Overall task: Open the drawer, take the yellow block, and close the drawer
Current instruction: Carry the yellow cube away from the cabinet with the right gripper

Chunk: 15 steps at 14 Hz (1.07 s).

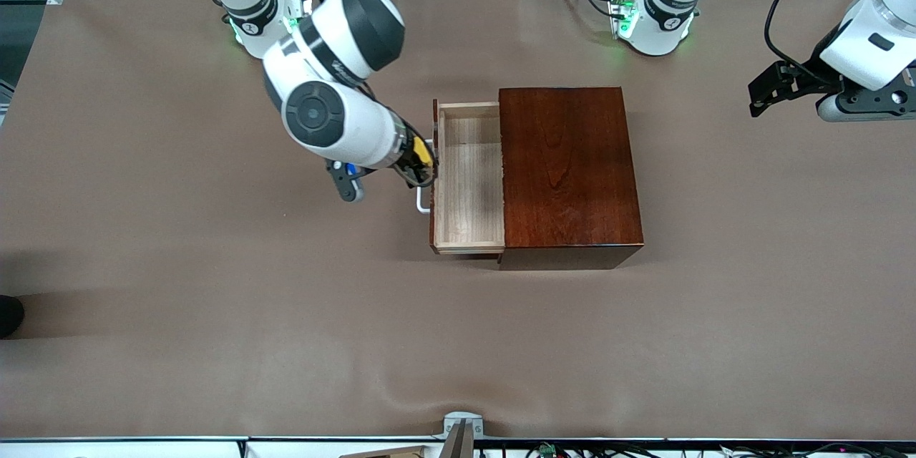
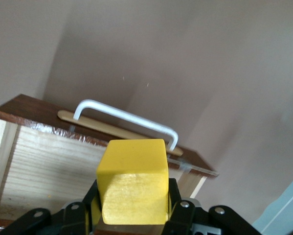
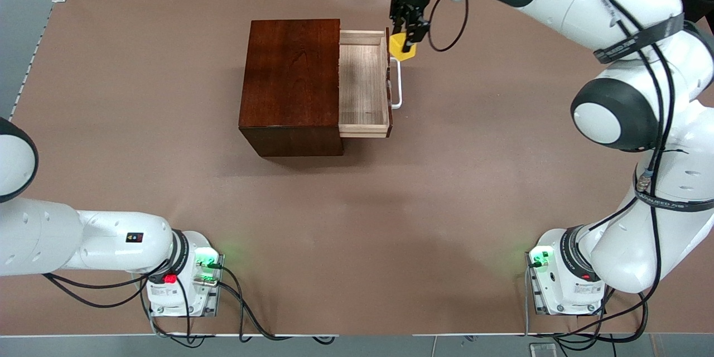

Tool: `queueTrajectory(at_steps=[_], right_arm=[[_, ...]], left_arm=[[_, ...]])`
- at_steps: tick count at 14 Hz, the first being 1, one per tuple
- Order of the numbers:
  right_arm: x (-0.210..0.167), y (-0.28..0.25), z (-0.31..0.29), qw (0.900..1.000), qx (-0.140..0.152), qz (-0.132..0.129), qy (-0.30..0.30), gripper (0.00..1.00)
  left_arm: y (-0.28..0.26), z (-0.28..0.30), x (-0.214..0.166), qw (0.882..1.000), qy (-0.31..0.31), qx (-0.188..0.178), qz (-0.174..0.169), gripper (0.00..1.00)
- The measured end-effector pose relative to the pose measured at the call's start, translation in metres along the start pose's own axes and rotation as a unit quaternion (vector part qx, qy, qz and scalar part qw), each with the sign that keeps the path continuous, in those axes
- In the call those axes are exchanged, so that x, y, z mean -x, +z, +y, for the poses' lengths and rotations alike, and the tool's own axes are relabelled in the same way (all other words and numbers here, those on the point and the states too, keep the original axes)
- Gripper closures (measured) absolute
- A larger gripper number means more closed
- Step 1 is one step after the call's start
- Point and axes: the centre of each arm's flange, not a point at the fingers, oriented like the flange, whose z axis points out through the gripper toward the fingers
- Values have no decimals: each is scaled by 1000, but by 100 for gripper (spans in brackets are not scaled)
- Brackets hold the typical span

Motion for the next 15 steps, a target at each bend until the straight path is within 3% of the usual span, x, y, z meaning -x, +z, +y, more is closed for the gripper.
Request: queueTrajectory(at_steps=[2,4,10,13,15], right_arm=[[-15,-13,7,999,5,24,-36,44],[-26,-23,9,998,1,30,-56,44],[-113,-78,26,991,-17,22,-130,44],[-152,-87,36,986,-6,14,-165,44],[-166,-84,38,985,4,27,-171,44]], left_arm=[[0,0,0,1000,0,0,0,0],[0,0,0,1000,0,0,0,0],[0,0,-1,1000,0,0,1,0],[1,1,-1,1000,1,0,2,0],[1,1,-1,1000,1,0,2,0]])
